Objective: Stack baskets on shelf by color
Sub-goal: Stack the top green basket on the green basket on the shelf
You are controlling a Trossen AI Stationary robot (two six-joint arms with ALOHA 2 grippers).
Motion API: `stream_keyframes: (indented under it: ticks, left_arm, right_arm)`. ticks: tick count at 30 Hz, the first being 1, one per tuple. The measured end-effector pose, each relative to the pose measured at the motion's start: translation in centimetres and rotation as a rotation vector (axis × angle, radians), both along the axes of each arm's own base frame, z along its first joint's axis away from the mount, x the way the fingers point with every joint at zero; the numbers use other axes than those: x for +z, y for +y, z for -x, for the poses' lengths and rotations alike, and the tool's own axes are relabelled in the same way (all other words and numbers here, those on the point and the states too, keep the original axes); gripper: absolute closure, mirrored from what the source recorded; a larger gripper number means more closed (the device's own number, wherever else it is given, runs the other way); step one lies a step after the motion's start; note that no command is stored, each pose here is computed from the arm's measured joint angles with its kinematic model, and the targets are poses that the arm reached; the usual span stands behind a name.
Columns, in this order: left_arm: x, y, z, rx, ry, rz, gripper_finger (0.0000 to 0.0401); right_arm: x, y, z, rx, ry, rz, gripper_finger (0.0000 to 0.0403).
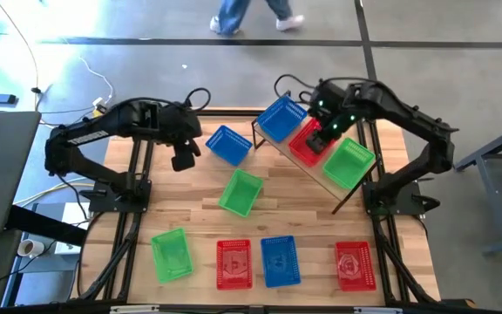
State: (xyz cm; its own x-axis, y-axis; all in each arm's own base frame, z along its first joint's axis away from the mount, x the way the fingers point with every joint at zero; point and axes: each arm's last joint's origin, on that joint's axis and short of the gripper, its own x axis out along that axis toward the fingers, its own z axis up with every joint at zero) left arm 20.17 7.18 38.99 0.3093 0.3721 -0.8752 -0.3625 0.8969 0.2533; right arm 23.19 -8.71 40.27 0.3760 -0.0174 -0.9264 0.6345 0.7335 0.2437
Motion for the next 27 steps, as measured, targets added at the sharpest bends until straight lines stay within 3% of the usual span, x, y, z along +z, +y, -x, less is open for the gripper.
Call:
stream_keyframes:
  ticks: [8,19,22,27]
  left_arm:
    - [-2.9,0.7,0.6,-0.004,-0.039,0.051,0.0215]
    - [-5.4,0.7,1.0,0.104,-0.026,0.106,0.0215]
    - [-6.2,0.5,0.9,0.089,0.003,0.113,0.0215]
    - [-7.0,-0.2,1.6,0.06,0.012,0.144,0.0215]
  right_arm:
    - [0.1,5.7,-1.7,-0.064,-0.02,-0.037,0.0327]
    - [-0.1,11.5,-4.2,-0.209,-0.154,-0.066,0.0327]
    - [-0.6,12.6,-5.5,-0.139,-0.189,-0.056,0.0327]
    - [-1.8,13.8,-8.3,0.084,-0.235,0.034,0.0327]
